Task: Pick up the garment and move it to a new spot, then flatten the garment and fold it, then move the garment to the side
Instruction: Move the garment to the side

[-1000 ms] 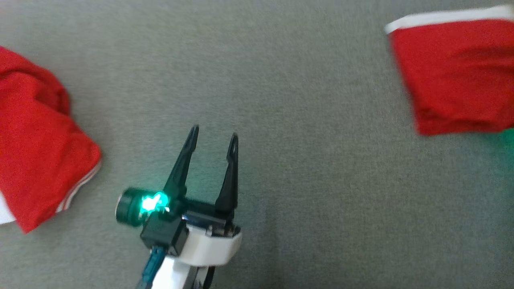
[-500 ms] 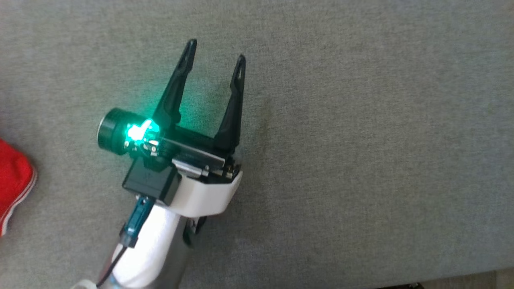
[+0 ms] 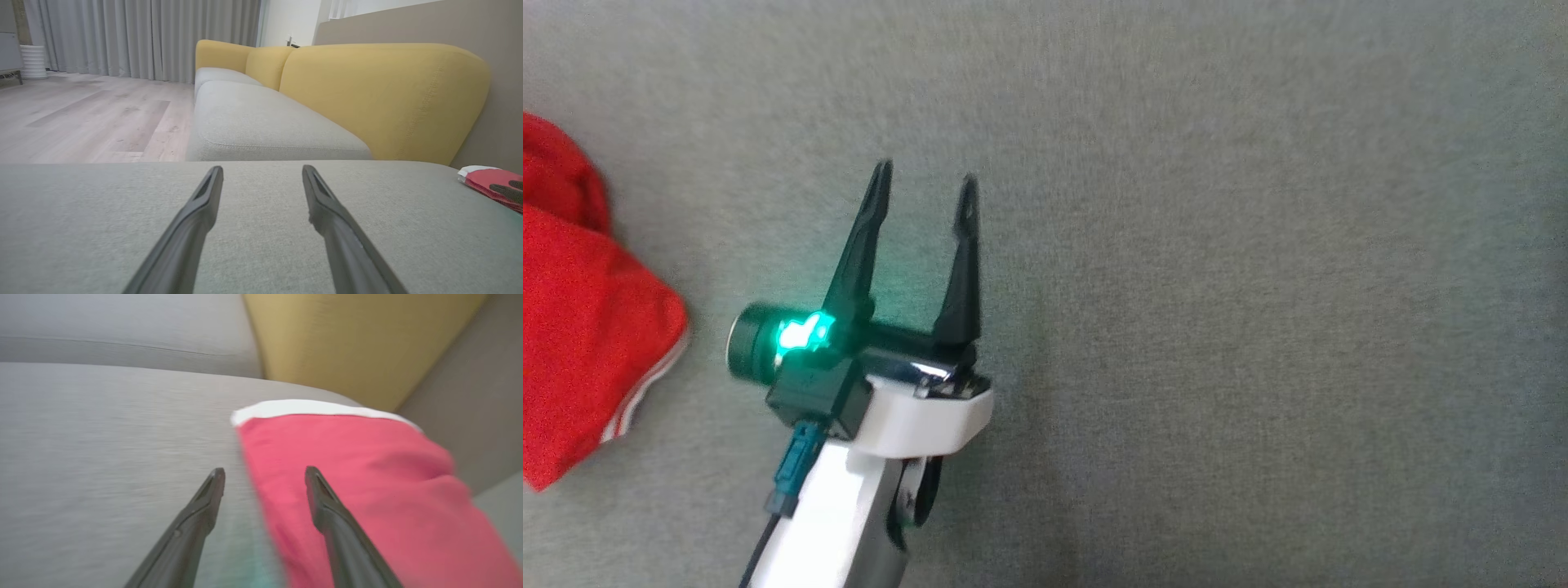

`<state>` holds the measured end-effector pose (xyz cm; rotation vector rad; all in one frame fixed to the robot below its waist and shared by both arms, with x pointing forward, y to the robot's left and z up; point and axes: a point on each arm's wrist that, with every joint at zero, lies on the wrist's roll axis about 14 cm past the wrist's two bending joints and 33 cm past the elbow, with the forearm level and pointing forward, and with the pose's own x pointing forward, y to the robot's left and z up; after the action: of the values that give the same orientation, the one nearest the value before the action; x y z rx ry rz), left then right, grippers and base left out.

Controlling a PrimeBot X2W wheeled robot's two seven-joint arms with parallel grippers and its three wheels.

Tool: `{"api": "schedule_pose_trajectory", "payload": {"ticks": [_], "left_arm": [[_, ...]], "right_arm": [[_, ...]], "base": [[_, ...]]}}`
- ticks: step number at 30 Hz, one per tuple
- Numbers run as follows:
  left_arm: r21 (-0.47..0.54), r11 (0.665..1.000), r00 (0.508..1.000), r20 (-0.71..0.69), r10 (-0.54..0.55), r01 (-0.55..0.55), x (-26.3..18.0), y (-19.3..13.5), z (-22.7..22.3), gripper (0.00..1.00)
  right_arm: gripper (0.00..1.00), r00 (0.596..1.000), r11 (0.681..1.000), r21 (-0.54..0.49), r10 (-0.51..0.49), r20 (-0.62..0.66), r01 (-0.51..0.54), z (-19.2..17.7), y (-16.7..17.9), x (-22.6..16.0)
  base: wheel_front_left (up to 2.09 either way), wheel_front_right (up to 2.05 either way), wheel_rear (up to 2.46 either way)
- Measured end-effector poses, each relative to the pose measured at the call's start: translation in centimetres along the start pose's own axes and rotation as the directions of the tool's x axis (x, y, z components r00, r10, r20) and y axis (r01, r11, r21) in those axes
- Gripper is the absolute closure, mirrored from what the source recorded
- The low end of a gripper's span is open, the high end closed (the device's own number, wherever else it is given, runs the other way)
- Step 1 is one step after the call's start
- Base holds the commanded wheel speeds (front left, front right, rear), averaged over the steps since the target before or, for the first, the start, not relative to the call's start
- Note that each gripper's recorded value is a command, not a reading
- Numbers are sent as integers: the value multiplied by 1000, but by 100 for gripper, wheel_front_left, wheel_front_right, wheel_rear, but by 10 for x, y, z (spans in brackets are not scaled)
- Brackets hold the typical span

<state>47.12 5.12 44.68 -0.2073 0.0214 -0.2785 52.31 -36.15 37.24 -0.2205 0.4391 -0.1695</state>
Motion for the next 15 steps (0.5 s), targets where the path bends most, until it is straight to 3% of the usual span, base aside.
{"api": "schedule_pose_trajectory", "payload": {"ticks": [5,10,15], "left_arm": [[7,997,997,-7,79,-79,-28,12,14,0],[13,984,985,-3,175,-175,-64,27,27,0],[37,974,973,62,222,-225,-97,31,53,0]], "right_arm": [[0,986,985,75,149,79,-155,9,75,-36],[0,944,939,157,276,183,-305,24,139,-92],[0,894,905,194,301,332,-377,52,155,-152]], "base": [[0,0,0],[0,0,0],[0,0,0]]}}
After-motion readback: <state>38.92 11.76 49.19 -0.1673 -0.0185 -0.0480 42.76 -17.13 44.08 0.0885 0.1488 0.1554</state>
